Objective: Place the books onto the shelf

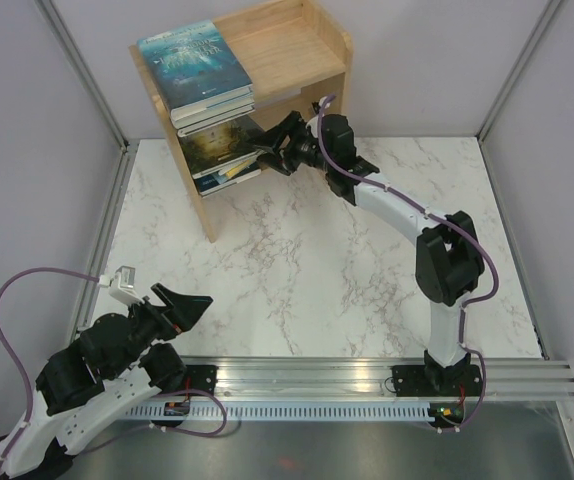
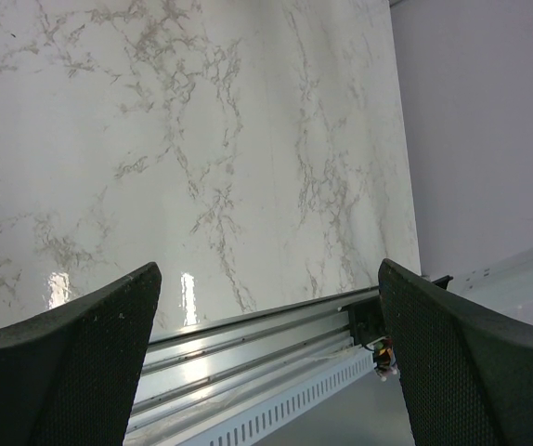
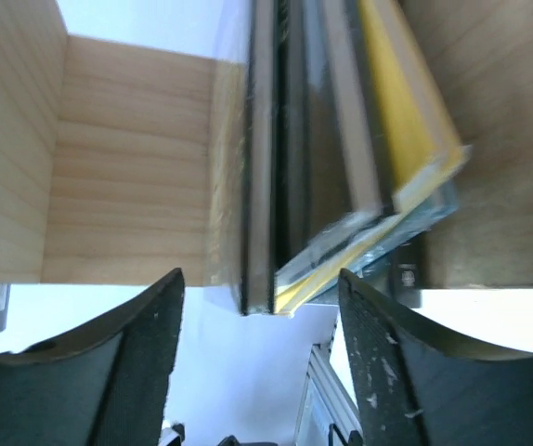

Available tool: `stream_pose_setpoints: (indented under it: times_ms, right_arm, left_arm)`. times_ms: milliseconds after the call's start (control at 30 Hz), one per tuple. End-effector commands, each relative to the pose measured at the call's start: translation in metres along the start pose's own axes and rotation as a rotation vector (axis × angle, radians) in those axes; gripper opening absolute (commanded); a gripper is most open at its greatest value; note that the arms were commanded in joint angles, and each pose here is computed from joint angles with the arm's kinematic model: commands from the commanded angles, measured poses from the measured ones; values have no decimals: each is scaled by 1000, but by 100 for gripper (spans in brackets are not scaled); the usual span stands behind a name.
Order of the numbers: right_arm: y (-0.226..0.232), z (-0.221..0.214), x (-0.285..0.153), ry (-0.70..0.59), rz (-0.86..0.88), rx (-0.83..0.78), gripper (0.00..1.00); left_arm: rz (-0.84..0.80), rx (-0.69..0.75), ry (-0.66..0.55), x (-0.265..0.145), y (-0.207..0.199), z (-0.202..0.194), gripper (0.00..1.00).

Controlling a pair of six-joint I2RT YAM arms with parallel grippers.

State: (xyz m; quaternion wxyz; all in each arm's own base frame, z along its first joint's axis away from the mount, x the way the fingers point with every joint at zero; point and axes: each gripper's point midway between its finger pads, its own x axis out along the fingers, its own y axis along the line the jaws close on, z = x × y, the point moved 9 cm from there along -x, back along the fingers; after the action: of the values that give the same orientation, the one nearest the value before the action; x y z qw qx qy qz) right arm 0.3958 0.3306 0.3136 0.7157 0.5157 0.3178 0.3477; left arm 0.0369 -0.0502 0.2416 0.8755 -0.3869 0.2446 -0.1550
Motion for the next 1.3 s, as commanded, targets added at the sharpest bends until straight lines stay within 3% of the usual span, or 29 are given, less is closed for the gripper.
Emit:
stream_pose_setpoints:
  times_ms: [0, 367, 433, 467, 600, 700, 967, 1267]
  right_arm:
    - [13, 14, -17, -38, 25, -28, 72]
    - [2, 47, -62, -145, -43, -66, 74]
    - [2, 50, -60, -153, -39, -70, 66]
    - [-1, 52, -57, -165, -34, -68, 54]
    - [-3, 60, -48, -208, 6, -48, 26]
    - [-8, 65, -40, -250, 3, -32, 15]
    - [-20, 63, -26, -400, -46, -35, 0]
    - [-38, 55, 6, -537, -68, -2, 0]
  left_arm:
    - [-10, -41, -47, -5, -3, 8, 100]
    - [-8, -45, -45, -5, -3, 8, 100]
    - [-6, -44, -44, -4, -2, 7, 100]
    - [-6, -45, -44, -4, -2, 7, 100]
    - [-10, -46, -44, -5, -3, 8, 100]
    - [-8, -45, -42, -5, -3, 7, 100]
    - [-37, -57, -46, -9, -2, 8, 99]
    - [-70, -59, -30, -12, -2, 7, 99]
